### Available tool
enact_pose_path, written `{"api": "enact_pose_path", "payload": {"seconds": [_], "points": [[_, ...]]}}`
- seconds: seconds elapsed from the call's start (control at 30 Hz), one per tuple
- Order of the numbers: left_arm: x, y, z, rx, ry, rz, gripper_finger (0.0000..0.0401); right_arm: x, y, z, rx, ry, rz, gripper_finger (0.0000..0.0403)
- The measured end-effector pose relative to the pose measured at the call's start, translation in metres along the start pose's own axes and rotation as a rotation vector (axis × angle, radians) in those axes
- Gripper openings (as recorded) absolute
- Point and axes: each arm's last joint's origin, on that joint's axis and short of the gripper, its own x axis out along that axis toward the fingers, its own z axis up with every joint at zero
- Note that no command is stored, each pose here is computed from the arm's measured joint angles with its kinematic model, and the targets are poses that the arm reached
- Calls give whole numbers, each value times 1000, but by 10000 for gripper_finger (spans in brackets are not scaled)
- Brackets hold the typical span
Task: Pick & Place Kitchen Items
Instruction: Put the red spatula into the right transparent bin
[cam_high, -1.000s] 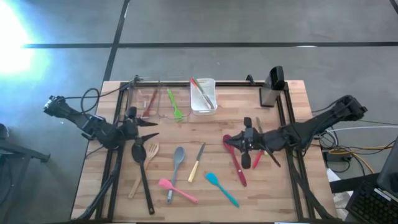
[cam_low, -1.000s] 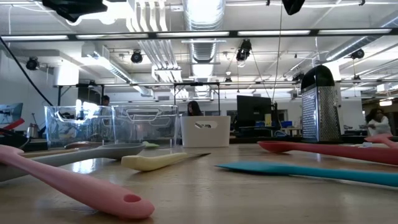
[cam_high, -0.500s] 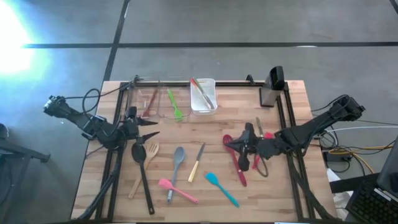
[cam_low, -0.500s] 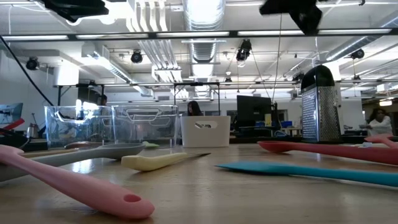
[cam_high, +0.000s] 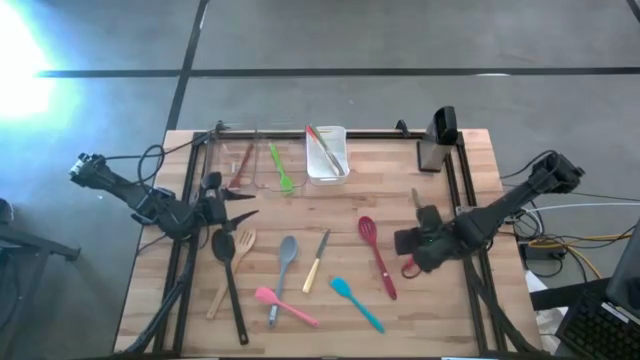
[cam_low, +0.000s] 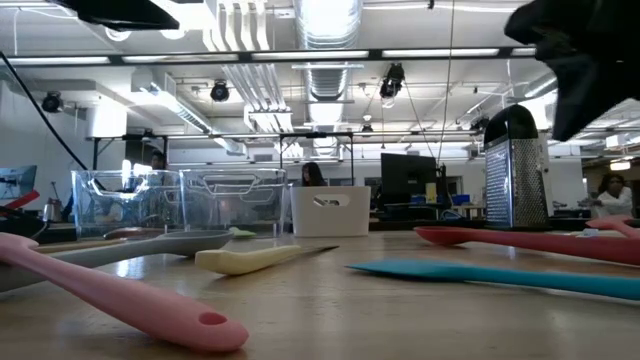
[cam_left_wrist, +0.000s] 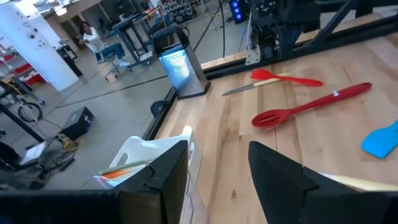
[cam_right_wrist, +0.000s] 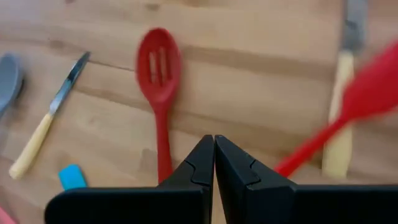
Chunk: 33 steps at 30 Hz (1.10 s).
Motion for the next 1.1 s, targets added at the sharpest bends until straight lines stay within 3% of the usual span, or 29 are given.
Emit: {"api": "enact_pose_path", "payload": {"seconds": [0.27,0.4,0.53,0.77,0.97,1.1], "points": [[1,1,-1,100,17,45,172,10,-7,-23,159,-11,-56,8],[1,2,-2,160,30,76,172,19,-7,-30,132,12,-127,8],[2,3,-3,209,45,93,172,17,-10,-29,-113,72,-174,8],[3,6,-3,187,54,129,172,2,-11,-11,-571,123,-78,8],[3,6,-3,155,57,150,172,-1,-11,-4,-1207,189,-6,8],[3,8,-3,148,71,222,172,2,-10,-1,-1472,232,9,8]]}}
